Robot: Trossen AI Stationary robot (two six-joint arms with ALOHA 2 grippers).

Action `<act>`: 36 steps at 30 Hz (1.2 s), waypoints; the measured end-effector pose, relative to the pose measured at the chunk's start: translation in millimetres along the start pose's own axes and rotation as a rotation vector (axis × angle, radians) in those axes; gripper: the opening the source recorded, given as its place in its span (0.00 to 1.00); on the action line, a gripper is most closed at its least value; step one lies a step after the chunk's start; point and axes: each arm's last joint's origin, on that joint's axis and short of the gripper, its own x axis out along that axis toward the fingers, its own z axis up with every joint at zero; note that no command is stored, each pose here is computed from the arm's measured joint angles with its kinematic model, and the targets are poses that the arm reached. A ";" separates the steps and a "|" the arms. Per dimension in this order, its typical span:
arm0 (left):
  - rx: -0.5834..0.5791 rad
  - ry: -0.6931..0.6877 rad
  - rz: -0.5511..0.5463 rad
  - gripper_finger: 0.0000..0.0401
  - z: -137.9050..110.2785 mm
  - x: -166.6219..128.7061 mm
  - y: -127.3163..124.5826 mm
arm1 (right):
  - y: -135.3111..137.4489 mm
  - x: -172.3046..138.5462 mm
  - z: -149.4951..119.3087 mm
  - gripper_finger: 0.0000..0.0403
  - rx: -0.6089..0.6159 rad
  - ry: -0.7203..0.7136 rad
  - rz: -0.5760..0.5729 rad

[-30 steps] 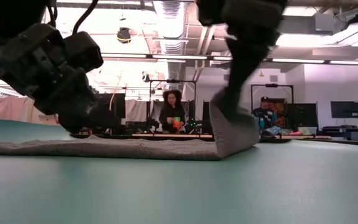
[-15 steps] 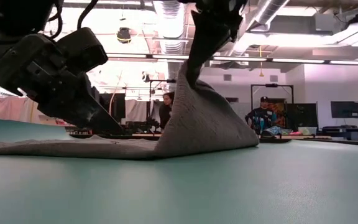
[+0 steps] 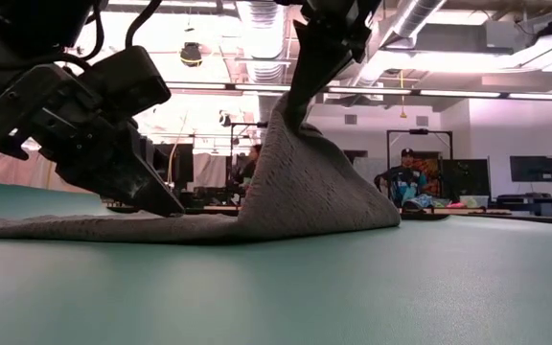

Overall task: Roll towel
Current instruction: Fold the gray towel

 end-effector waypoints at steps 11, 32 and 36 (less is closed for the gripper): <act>0.041 0.069 -0.113 0.00 -5.1 16.9 -8.6 | -1.3 1.4 5.7 0.02 -0.024 -0.049 -0.010; 0.100 0.084 -0.069 0.00 -4.6 26.2 -10.0 | -6.0 -16.2 59.9 0.02 -0.128 -0.372 0.201; 0.118 0.071 -0.065 0.00 -1.6 27.2 -11.4 | -2.0 -9.9 62.4 0.02 -0.138 -0.383 0.287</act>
